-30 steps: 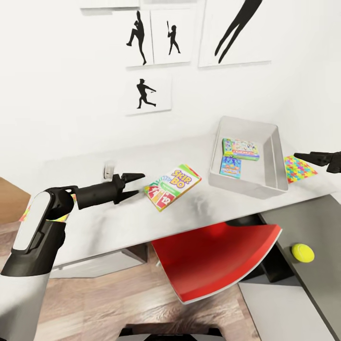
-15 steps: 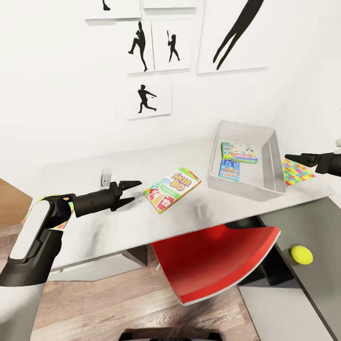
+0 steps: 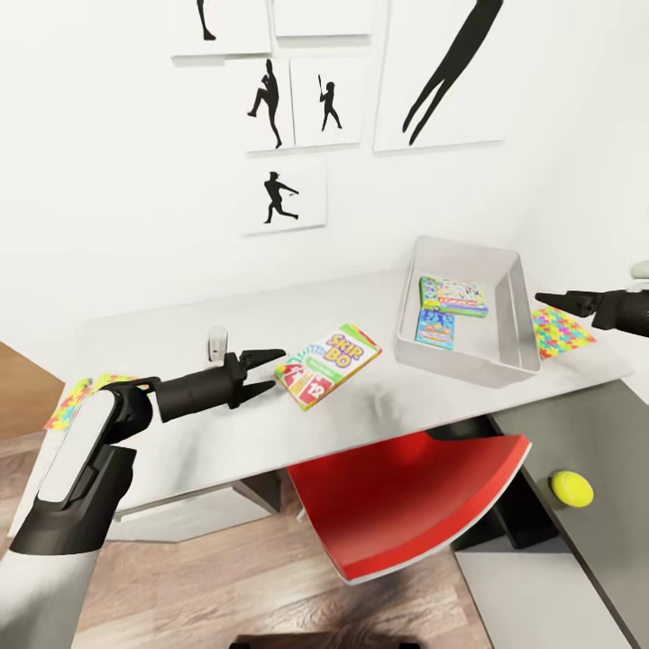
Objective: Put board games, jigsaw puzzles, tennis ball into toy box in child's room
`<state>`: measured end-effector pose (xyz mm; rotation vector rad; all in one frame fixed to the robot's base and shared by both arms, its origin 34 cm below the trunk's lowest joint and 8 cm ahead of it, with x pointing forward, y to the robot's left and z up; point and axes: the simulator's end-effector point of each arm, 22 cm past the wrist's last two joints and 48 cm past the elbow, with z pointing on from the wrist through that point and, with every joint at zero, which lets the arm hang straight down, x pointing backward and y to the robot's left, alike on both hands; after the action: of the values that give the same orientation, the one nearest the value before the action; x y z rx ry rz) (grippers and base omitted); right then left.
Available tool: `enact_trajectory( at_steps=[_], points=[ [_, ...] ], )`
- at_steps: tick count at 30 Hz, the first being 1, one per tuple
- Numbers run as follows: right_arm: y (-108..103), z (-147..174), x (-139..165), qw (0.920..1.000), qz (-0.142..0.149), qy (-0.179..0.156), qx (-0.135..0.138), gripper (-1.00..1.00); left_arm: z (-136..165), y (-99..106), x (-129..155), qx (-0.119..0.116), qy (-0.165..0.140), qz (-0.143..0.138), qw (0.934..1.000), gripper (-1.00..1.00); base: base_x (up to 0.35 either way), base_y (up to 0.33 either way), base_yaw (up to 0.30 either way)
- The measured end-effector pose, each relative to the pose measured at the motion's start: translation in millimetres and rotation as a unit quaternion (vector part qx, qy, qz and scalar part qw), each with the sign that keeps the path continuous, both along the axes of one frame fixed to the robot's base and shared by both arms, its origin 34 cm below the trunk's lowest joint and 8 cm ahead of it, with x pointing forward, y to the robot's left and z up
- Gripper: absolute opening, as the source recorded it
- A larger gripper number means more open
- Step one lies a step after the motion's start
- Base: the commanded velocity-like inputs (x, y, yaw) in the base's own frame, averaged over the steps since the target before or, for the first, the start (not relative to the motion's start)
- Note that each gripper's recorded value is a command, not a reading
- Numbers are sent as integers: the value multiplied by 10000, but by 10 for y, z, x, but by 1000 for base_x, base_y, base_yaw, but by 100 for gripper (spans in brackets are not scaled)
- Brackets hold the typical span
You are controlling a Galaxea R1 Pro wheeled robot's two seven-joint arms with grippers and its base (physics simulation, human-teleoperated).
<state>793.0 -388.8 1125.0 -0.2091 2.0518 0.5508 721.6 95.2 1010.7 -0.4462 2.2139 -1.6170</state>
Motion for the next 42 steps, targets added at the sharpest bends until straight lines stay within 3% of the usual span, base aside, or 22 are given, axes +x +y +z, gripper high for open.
enact_trajectory(
  at_steps=[6, 10, 21, 30, 42],
  points=[
    [118, 18, -4, 9999, 88, -23, 56, 100, -9, -161, -139, -84, 35, -173, 9998, 100, 0, 0, 0],
    [216, 45, -7, 9998, 161, -64, 96, 100, -134, -214, -243, 67, 100, -213, 9997, 100, 0, 0, 0],
    [309, 137, -22, 9996, 211, -151, 109, 100, -212, -135, -244, 348, 9, -46, 9994, 100, 0, 0, 0],
    [483, 123, -52, 9991, 330, -138, 222, 100, -166, -96, -237, 381, -73, 15, 9992, 100, 0, 0, 0],
    [553, 208, -58, 9990, 340, -205, 220, 100, -82, -82, -240, 404, -158, 33, 9991, 100, 0, 0, 0]
  ],
)
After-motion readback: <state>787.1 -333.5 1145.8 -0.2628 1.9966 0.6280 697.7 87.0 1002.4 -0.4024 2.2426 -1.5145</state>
